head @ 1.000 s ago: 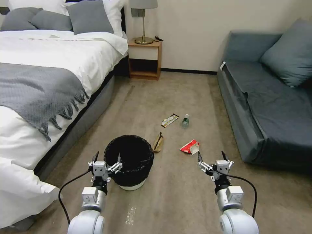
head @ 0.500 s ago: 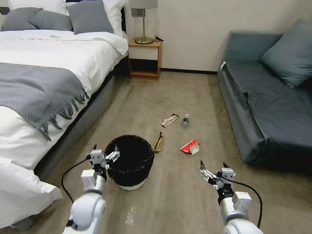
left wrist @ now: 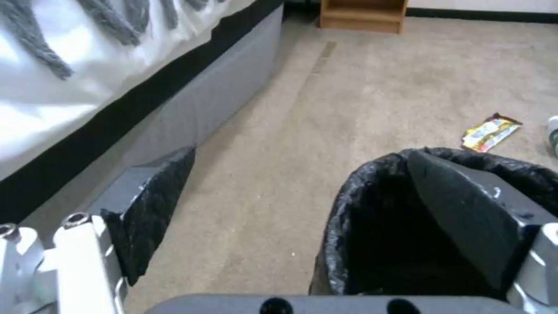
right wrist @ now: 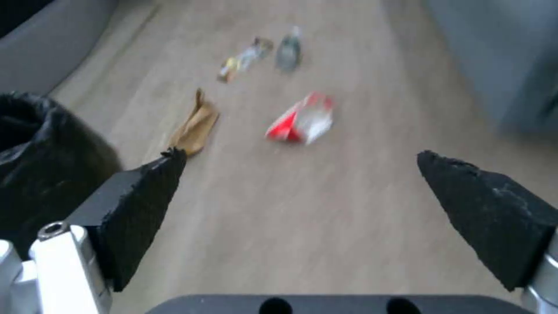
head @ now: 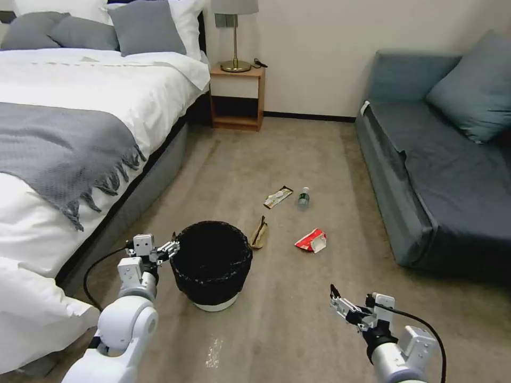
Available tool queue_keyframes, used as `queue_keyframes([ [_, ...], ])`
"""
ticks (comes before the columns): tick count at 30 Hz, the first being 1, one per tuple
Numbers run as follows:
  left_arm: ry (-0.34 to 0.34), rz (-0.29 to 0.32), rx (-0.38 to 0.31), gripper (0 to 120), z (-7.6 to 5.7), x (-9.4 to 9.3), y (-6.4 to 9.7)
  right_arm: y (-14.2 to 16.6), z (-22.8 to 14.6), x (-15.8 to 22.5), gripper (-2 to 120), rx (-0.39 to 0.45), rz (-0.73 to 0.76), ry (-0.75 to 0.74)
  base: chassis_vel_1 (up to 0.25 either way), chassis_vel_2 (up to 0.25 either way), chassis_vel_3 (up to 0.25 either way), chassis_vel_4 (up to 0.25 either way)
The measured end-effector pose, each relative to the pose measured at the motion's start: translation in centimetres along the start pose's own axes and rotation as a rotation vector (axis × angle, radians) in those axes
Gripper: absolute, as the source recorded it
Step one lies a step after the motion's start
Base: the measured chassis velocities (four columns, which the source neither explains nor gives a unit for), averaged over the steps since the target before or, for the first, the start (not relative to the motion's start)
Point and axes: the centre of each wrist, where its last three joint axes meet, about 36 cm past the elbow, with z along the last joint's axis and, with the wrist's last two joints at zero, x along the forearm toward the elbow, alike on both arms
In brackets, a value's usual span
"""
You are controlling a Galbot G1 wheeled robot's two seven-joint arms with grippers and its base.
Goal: Pick up the trash bin, then pick up the garbage on the floor and place it into the trash bin.
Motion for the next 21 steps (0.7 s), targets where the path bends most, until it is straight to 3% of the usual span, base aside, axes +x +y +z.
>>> queue_keyframes([
  [12, -0.004, -0.013, 0.019, 98, -0.6, -1.0, 0.6, -1.4, 0.6, -0.7, 100, 0.046, -0.017, -0.021, 0.0, 0.0, 0.0, 0.0],
  [21, 0.122, 0.014, 0.092, 97, -2.0, -3.4, 0.7, -1.9, 1.1, -0.6, 100, 0.048, 0.004, -0.029, 0.0, 0.0, 0.0, 0.0],
])
